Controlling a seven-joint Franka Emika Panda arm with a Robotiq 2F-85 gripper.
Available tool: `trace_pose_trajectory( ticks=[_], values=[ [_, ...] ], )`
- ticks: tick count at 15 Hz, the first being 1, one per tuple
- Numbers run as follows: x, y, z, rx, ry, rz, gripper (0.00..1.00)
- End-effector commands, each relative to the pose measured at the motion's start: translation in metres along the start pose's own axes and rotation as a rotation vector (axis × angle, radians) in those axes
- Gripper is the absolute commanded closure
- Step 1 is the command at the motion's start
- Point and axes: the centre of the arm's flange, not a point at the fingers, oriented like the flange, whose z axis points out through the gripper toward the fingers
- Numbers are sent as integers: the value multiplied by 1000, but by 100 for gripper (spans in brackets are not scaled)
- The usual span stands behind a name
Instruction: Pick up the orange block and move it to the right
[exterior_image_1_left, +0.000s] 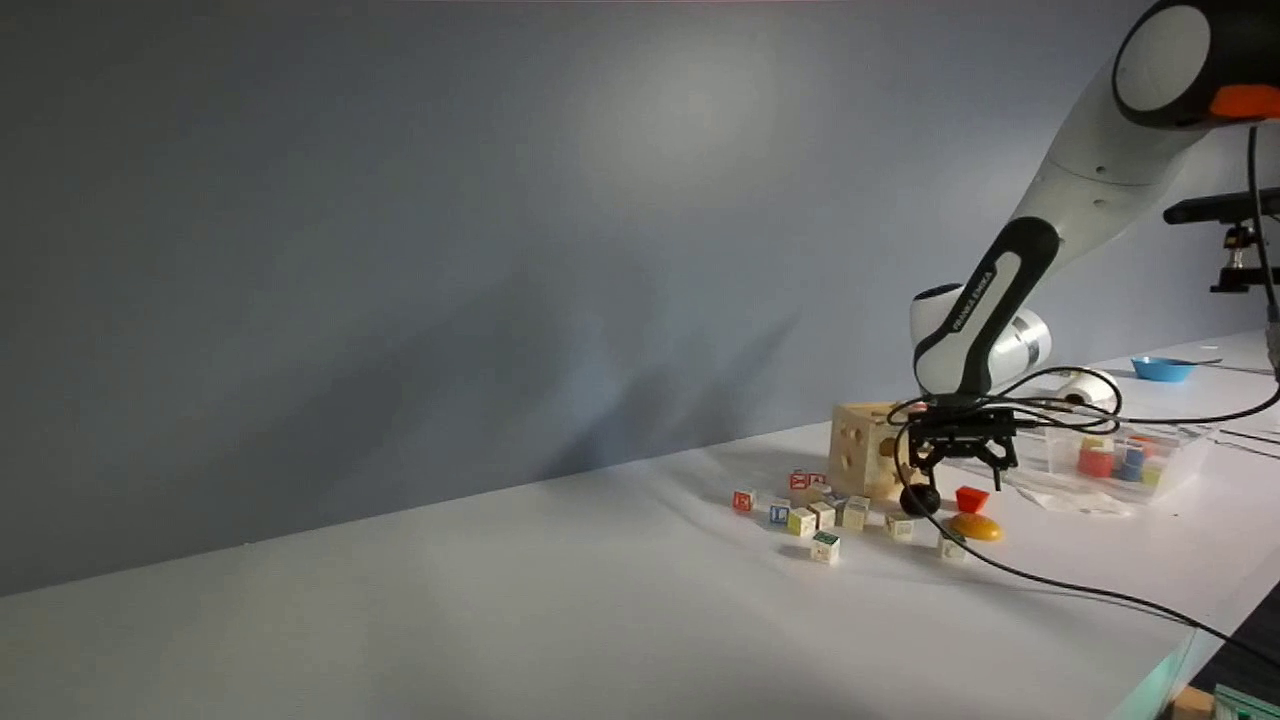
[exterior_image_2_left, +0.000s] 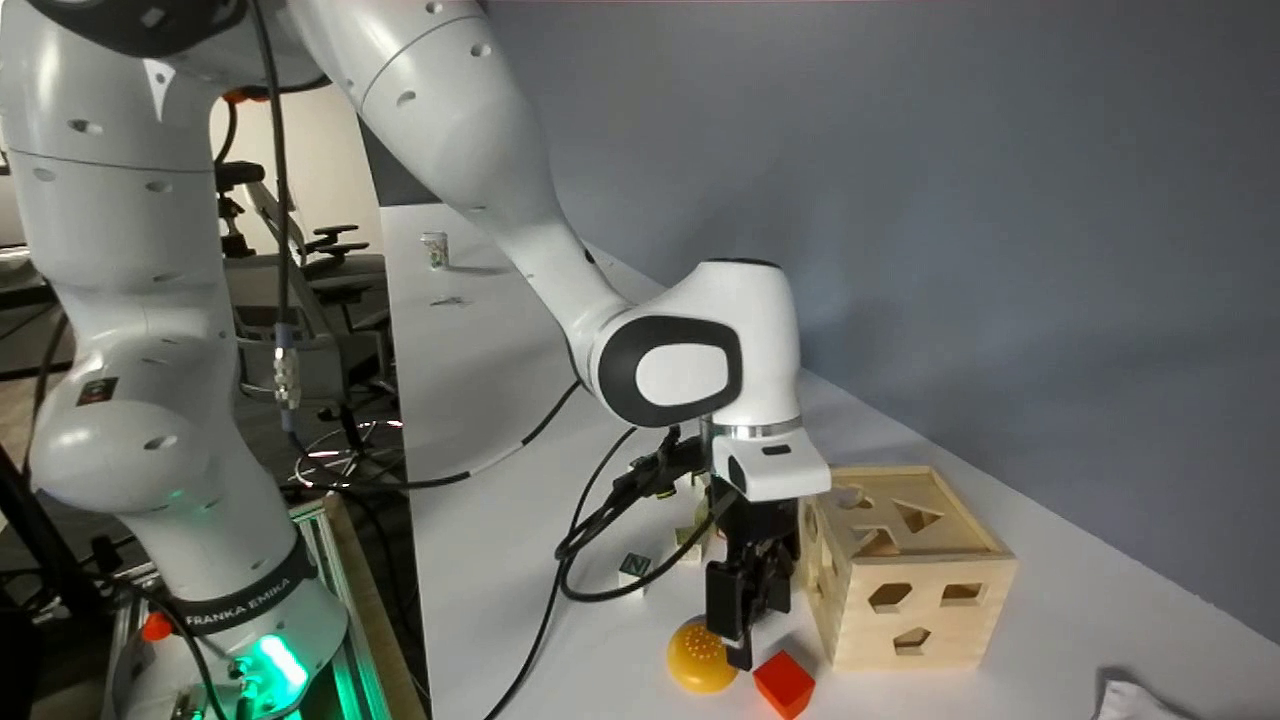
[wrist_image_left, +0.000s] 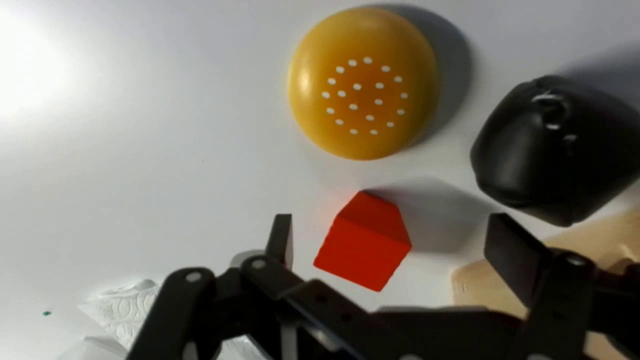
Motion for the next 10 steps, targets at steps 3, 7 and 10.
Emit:
trace_pose_trajectory(
  ticks=[3, 7, 10],
  values=[
    [1, 7, -22, -18, 142, -185, 43],
    [8, -3, -26, 99, 191, -366, 70],
    [12, -13, -29, 202, 229, -485, 91]
  ],
)
